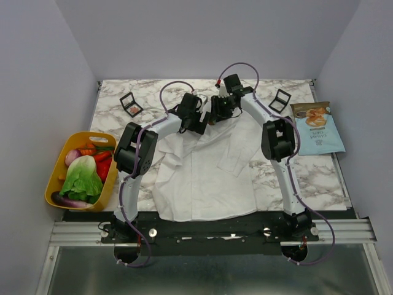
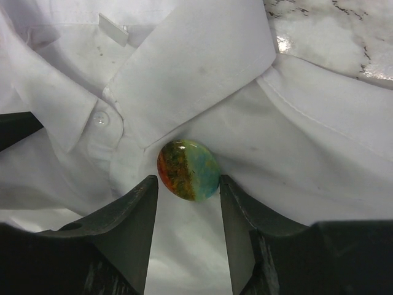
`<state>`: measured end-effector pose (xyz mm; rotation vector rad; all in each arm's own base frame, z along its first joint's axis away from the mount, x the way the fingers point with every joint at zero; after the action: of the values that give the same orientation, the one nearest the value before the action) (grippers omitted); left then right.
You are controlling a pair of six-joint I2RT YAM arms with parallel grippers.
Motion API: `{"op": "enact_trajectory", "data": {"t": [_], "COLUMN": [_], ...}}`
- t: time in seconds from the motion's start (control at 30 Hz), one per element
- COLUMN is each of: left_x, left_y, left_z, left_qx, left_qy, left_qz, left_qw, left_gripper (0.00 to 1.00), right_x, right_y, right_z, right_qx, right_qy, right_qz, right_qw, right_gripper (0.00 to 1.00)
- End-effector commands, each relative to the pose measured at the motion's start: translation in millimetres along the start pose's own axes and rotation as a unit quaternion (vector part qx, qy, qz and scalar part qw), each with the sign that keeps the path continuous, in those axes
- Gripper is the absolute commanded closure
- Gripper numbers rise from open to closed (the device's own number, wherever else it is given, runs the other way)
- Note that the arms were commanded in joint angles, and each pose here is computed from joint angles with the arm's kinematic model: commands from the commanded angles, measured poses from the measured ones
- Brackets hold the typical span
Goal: Remove the brooch from the garment
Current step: Remove the brooch from the clothes.
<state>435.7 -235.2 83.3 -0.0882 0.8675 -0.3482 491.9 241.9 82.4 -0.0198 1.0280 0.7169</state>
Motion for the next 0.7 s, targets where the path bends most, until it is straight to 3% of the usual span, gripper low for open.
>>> {"op": "enact_trajectory", "data": {"t": [0.0, 0.17, 0.3, 0.67], "left_x": [-18, -22, -24, -28], "left_y": [-8, -9, -10, -9], "left_z": [16, 19, 21, 23], "left_qx": [0.009, 0.011, 0.011, 0.012], "left_qy": [-0.027, -0.033, -0.034, -0.04], "left_qz": [-0.012, -0.013, -0.015, -0.013], "left_qw": [1.0, 0.999, 0.999, 0.999], "left_gripper": [0.01, 0.01, 0.01, 0.01], "right_x": [3, 1, 1, 3], "right_y": [-6, -5, -2, 9], "right_z": [-17, -23, -25, -24], "right_qx": [0.002, -0.001, 0.0, 0.001], "right_qy": [0.041, 0.053, 0.056, 0.05], "right_qz": [-0.028, -0.031, -0.028, 0.019], "right_qw": [0.999, 0.998, 0.998, 0.999], "right_gripper": [0.47, 0.51, 0.65, 0.84]}}
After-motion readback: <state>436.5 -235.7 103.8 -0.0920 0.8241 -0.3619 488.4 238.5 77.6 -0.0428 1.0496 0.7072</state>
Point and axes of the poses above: each gripper's point midway between its finger pads, its own x axis out along the fingers, its own y axis along the line the jaws close on, z = x × y, the point moved 6 cm from there along -x, back along the fingers, and after that the axes turned 14 degrees about -x, right-handed, at the moved point
